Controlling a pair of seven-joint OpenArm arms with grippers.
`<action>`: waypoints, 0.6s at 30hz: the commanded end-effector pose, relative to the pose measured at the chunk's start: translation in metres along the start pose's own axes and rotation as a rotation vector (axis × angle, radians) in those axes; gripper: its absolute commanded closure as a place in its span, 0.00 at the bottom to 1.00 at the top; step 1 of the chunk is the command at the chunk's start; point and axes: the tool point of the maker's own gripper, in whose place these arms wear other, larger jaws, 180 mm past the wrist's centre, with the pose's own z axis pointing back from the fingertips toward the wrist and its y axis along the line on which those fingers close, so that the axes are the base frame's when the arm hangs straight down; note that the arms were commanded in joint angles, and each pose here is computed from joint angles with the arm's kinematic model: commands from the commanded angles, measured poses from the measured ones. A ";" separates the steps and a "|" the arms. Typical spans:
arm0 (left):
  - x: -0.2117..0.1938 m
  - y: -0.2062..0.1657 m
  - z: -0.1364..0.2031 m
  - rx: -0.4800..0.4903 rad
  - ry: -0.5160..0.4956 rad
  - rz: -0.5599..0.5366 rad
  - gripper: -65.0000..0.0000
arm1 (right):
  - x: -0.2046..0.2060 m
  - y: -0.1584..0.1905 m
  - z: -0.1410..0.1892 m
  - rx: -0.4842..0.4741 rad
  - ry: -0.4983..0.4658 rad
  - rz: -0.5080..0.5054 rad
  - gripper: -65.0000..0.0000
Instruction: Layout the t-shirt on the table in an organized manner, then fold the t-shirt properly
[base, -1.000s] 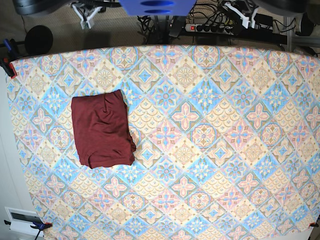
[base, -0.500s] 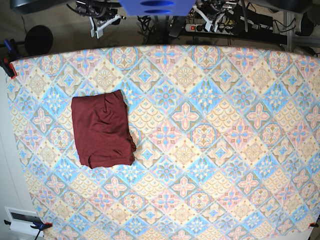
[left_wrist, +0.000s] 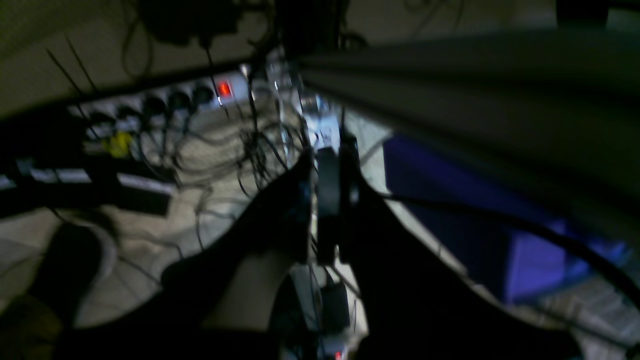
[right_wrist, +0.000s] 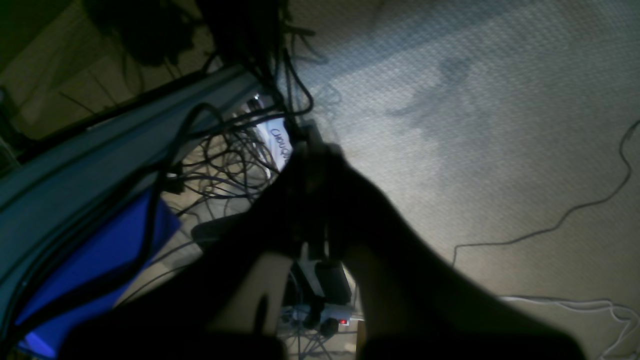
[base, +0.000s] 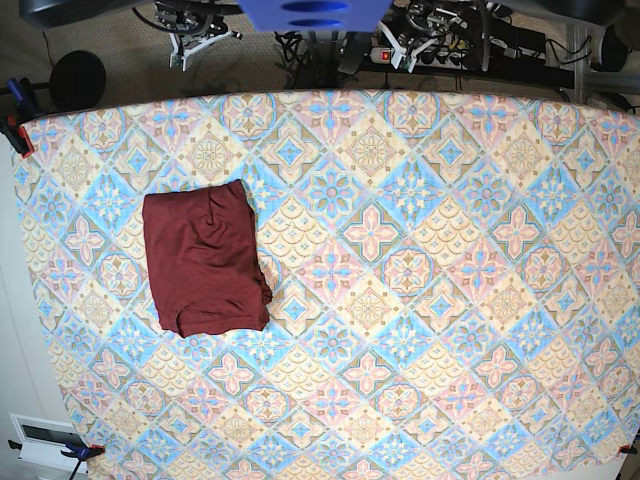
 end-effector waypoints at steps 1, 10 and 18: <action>-0.008 0.000 0.003 -0.003 0.012 0.004 0.99 | 0.001 -0.005 0.001 -0.006 -0.004 0.003 1.00; 0.003 0.002 0.000 -0.001 -0.005 -0.002 0.99 | 0.011 -0.026 0.005 -0.038 -0.014 0.018 1.00; 0.004 0.004 0.000 0.004 -0.009 0.002 0.99 | 0.032 -0.020 0.002 -0.028 -0.046 0.024 1.00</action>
